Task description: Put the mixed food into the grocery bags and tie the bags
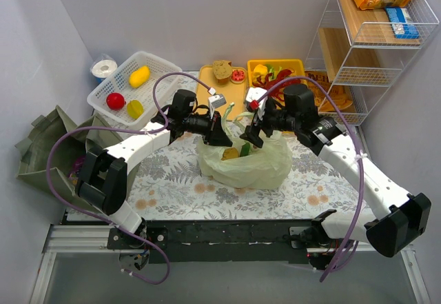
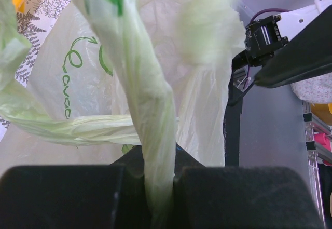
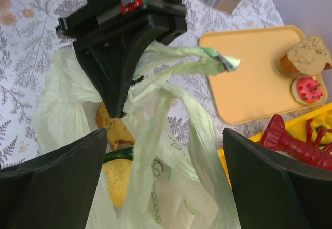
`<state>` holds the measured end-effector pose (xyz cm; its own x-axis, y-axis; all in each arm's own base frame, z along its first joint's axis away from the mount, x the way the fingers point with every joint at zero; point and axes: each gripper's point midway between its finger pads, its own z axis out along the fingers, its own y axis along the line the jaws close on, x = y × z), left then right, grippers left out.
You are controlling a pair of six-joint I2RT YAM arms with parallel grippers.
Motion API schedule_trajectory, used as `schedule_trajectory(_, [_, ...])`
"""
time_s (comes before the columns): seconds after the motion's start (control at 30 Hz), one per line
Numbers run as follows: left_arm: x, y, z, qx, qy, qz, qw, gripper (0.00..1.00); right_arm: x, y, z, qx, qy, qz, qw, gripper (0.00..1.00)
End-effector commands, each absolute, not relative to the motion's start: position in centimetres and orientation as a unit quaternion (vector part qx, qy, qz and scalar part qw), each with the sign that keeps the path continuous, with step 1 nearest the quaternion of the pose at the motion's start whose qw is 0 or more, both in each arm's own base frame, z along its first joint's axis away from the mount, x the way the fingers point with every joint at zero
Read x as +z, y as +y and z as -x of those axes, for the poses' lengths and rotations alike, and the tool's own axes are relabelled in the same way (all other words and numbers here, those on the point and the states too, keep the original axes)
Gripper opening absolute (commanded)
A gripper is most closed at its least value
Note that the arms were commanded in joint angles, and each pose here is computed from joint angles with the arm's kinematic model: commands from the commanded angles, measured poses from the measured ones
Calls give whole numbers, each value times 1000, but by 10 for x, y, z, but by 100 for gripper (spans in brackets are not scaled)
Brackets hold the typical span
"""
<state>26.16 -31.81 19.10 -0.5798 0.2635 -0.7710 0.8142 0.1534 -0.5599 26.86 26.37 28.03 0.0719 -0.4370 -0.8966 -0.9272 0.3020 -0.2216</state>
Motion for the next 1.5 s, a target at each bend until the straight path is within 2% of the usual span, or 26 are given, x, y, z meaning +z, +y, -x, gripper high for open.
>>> schedule_trajectory(0.0, [208, -315, -257, -531, 698, -390, 281, 0, 273, 263, -266, 225, 625, 545, 511, 99])
schedule_trajectory(0.13, [207, -315, -258, -531, 699, -389, 280, 0, 259, 260, -260, 202, 624, 553, 513, 98])
schedule_trajectory(0.33, [206, -315, -258, -531, 700, -388, 279, 0, 249, 245, -268, 104, 627, 551, 541, 98])
schedule_trajectory(0.57, [205, -316, -258, -532, 699, -389, 277, 0, 274, 212, -292, -18, 612, 504, 609, 99])
schedule_trajectory(0.93, [207, -315, -257, -532, 698, -389, 279, 0, 245, 190, -310, -126, 618, 519, 577, 98])
schedule_trajectory(1.17, [208, -314, -257, -530, 699, -389, 281, 0, 240, 200, -305, -98, 616, 532, 573, 97])
schedule_trajectory(1.33, [206, -314, -257, -529, 700, -388, 282, 0, 253, 219, -286, -24, 621, 531, 576, 98])
schedule_trajectory(1.47, [207, -314, -257, -530, 699, -389, 281, 0, 237, 211, -282, -39, 654, 539, 529, 98])
